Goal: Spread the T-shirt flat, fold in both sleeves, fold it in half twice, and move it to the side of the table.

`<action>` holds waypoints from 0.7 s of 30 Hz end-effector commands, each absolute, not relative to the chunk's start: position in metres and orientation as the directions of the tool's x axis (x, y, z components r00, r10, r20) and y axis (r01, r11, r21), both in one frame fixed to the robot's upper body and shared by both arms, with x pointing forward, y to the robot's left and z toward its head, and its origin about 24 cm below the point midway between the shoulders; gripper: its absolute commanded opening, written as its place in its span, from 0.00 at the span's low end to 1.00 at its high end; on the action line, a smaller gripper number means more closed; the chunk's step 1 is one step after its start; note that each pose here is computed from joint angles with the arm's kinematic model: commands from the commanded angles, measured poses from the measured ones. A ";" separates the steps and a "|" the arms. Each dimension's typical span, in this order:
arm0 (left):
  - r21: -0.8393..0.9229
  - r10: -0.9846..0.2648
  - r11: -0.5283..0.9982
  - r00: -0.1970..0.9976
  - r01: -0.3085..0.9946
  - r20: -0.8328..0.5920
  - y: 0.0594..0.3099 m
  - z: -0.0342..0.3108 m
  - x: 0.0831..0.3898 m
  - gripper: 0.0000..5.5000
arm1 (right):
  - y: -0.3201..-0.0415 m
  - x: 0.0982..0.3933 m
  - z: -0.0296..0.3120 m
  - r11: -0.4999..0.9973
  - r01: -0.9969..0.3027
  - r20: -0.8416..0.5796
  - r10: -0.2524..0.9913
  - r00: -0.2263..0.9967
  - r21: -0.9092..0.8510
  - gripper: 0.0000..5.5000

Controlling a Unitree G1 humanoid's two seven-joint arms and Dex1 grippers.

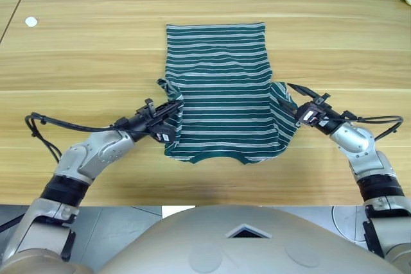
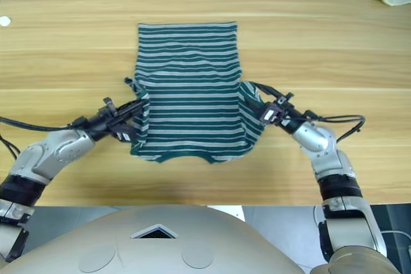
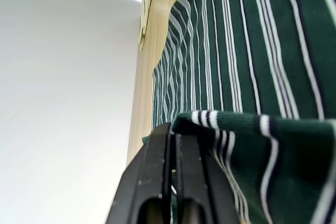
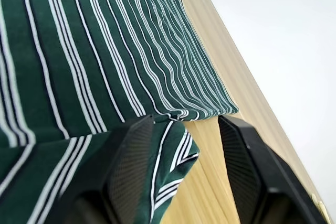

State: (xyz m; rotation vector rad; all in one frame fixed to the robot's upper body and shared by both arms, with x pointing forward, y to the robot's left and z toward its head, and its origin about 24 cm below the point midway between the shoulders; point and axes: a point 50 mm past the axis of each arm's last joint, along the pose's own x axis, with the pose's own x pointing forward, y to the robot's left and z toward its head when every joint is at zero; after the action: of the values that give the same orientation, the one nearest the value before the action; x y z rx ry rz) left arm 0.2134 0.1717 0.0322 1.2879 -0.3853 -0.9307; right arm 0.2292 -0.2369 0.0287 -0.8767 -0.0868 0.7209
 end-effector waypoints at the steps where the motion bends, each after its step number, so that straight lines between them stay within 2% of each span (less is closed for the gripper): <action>1: 0.931 -0.799 -0.036 0.549 0.363 -0.244 0.159 0.031 0.220 0.00 | -0.236 0.232 0.029 0.418 -0.535 -0.211 0.608 0.765 -0.734 0.42; 6: 0.927 -0.775 -0.015 0.582 0.375 -0.248 0.161 0.028 0.233 0.00 | -0.236 0.230 0.027 0.416 -0.541 -0.219 0.609 0.763 -0.731 0.42; 11: 0.894 -0.769 0.006 0.573 0.448 -0.282 0.162 0.022 0.229 0.19 | -0.242 0.227 0.029 0.414 -0.537 -0.223 0.600 0.768 -0.735 0.42; 14: 0.878 -0.777 -0.005 0.551 0.479 -0.305 0.163 0.021 0.223 0.27 | -0.244 0.226 0.031 0.411 -0.532 -0.224 0.596 0.772 -0.741 0.42; 19: 0.875 -0.792 0.013 0.540 0.483 -0.287 0.161 0.024 0.215 0.44 | -0.251 0.225 0.038 0.381 -0.528 -0.243 0.587 0.772 -0.759 0.42; 21: 0.880 -0.797 0.023 0.540 0.474 -0.270 0.161 0.027 0.214 0.44 | -0.262 0.218 0.046 0.322 -0.513 -0.276 0.560 0.781 -0.796 0.42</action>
State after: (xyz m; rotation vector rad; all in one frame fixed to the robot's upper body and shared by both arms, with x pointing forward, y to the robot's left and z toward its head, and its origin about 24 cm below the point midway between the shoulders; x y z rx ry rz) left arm 0.2150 0.1594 0.0217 1.1817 -0.3164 -1.0220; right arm 0.2243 -0.2477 0.0351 -0.9242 -0.0770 0.7097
